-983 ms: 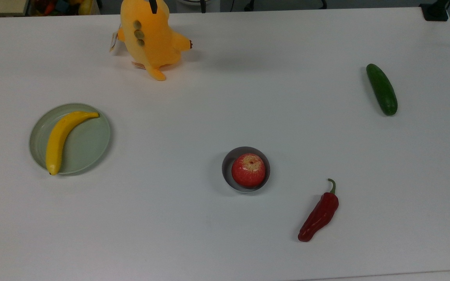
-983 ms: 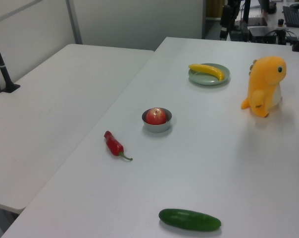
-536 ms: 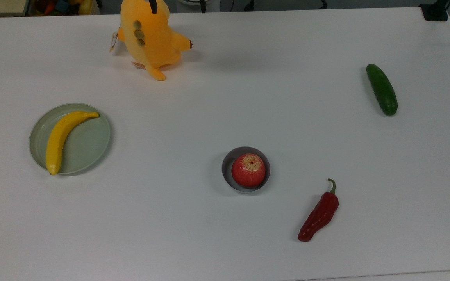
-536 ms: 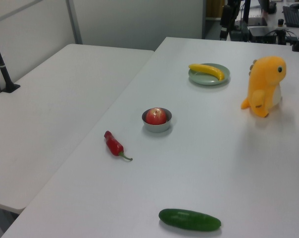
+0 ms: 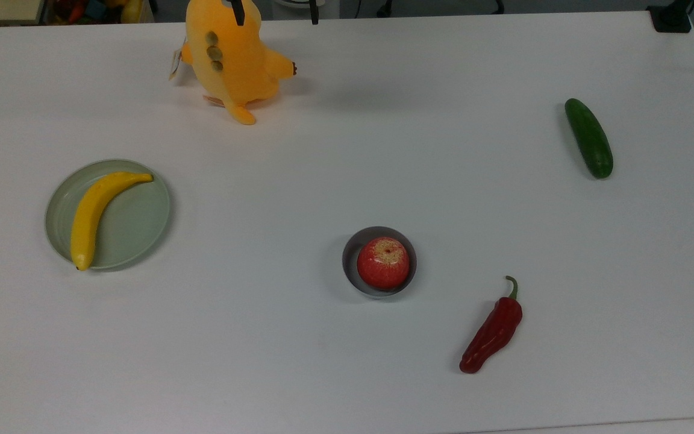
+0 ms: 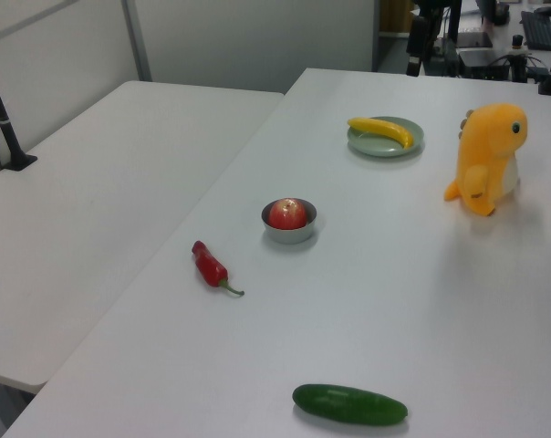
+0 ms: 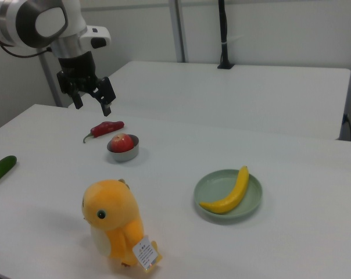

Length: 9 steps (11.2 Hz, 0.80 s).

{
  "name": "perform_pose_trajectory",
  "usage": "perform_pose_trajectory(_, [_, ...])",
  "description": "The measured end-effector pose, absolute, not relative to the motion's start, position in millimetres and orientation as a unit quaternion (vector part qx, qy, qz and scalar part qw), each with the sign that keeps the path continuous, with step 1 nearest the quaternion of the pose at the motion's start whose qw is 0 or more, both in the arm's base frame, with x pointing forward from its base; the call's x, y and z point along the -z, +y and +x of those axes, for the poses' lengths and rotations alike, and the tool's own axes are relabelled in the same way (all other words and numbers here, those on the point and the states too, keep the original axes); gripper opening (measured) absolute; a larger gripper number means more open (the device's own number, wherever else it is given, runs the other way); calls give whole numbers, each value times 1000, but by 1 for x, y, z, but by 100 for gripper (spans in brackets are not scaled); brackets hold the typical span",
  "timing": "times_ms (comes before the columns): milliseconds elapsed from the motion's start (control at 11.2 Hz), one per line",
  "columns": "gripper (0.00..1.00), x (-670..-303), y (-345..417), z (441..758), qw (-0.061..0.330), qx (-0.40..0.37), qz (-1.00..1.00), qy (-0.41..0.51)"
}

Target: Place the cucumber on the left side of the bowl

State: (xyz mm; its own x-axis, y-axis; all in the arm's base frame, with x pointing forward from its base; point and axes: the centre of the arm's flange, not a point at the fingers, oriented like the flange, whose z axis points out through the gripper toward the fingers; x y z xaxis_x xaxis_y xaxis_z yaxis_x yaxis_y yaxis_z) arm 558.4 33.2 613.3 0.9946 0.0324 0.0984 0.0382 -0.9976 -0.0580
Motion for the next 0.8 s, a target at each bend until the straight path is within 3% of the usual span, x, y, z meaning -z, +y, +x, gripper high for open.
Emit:
perform_pose_trajectory(358, [100,-597,81,542,31,-10,-994,-108])
perform_pose_trajectory(805, [100,-591,228,493,45,-45,-978,-198])
